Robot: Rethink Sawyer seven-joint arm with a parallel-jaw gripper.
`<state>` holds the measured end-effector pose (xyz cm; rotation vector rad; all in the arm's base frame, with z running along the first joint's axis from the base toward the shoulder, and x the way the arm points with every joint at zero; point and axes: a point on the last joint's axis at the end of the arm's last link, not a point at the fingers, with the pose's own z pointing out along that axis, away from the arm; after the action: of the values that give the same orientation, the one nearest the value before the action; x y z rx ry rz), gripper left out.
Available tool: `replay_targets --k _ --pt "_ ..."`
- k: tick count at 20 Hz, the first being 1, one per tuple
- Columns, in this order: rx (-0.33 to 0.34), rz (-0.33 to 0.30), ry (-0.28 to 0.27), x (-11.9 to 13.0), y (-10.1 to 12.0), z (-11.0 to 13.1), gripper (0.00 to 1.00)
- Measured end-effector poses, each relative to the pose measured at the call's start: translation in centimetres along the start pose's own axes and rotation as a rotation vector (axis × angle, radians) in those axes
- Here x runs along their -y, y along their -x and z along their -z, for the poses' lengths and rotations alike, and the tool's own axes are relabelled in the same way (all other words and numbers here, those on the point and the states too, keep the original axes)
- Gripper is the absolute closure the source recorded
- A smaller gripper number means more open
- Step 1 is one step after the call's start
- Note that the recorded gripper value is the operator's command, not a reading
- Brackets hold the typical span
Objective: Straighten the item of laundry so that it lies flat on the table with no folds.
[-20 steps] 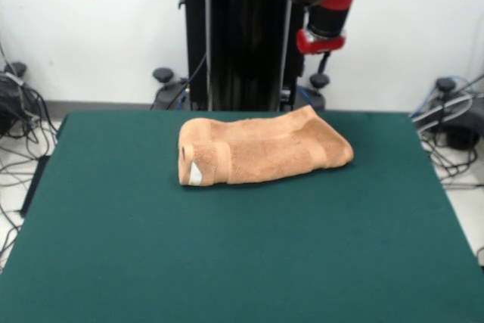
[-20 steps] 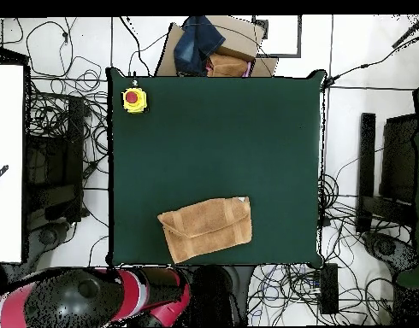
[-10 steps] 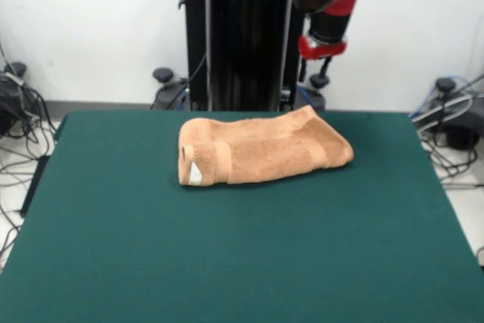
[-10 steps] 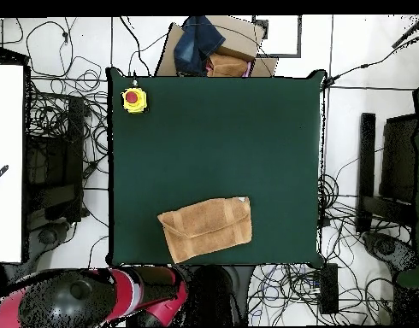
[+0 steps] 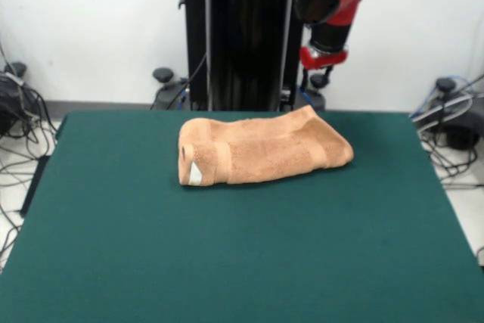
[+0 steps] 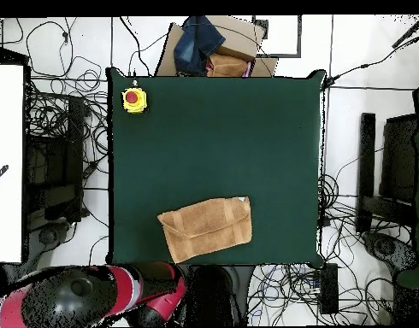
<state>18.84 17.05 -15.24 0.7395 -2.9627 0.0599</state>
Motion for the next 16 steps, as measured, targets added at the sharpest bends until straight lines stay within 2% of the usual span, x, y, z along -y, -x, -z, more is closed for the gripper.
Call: replay_targets --k 8,16 --pt "0.028 -0.001 0.009 1.2 1.5 -1.0 0.00" --pt "0.064 -0.023 0.024 3.9 3.4 0.4 0.00"
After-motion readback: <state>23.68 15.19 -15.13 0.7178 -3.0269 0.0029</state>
